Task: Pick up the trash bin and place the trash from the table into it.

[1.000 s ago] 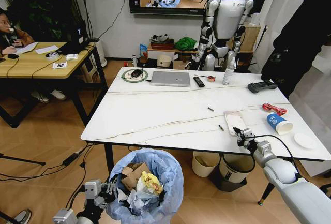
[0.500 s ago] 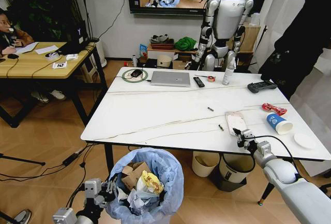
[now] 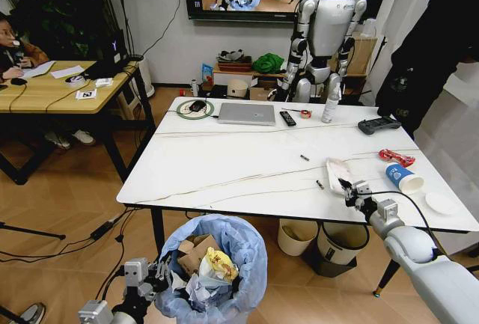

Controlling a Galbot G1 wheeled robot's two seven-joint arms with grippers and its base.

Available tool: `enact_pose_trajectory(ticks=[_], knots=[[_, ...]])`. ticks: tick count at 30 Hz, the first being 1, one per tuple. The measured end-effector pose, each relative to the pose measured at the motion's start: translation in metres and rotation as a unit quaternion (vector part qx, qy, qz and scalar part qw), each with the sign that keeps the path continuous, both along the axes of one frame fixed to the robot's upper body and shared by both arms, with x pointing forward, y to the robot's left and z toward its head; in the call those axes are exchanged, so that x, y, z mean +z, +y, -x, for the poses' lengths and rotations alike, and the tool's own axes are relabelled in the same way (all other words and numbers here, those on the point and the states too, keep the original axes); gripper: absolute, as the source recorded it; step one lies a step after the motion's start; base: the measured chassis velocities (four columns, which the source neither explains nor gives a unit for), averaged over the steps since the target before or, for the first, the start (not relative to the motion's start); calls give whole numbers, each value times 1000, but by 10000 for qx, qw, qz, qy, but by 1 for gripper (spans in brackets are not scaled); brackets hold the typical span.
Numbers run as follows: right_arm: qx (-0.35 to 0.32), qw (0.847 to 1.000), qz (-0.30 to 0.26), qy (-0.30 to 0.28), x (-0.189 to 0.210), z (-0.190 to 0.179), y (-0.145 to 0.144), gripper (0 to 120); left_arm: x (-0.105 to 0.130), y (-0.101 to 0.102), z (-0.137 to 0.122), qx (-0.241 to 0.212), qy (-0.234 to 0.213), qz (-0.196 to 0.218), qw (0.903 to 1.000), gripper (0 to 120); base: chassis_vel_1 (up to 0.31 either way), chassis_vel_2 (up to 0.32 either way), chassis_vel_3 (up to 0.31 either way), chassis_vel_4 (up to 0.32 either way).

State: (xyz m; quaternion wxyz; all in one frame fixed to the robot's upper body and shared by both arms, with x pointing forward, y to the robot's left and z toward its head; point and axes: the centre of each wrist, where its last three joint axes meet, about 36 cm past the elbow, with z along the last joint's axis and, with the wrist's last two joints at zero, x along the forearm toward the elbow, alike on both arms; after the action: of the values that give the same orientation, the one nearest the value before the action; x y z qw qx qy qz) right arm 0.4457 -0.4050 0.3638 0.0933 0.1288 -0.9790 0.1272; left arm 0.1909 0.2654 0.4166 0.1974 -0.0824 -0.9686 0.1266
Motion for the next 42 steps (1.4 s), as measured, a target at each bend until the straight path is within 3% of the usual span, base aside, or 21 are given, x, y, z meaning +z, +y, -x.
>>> enact_pose_trajectory(ticks=[7, 12, 19, 28, 38, 42], knots=[[411, 9973, -373, -489, 39, -1, 5, 0, 1, 3, -1, -47, 58, 12, 10000, 0, 0, 0, 0, 0], [1100, 9860, -895, -874, 79, 7, 23, 0, 7, 6, -4, -1, 23, 30, 10000, 0, 0, 0, 0, 0], [1759, 9694, -1385, -1006, 103, 19, 40, 0, 8, 8, -7, 24, 30, 59, 10000, 0, 0, 0, 0, 0], [2823, 9352, -1993, -770, 94, 53, 61, 0, 15, 11, -10, 17, -46, 66, 10000, 0, 0, 0, 0, 0], [4147, 8767, -2422, -252, 90, 92, 84, 0, 14, 13, -13, 11, -40, 59, 10000, 0, 0, 0, 0, 0], [4425, 8617, -2481, -141, 91, 98, 87, 0, 14, 14, -14, 9, -43, 62, 10000, 0, 0, 0, 0, 0]])
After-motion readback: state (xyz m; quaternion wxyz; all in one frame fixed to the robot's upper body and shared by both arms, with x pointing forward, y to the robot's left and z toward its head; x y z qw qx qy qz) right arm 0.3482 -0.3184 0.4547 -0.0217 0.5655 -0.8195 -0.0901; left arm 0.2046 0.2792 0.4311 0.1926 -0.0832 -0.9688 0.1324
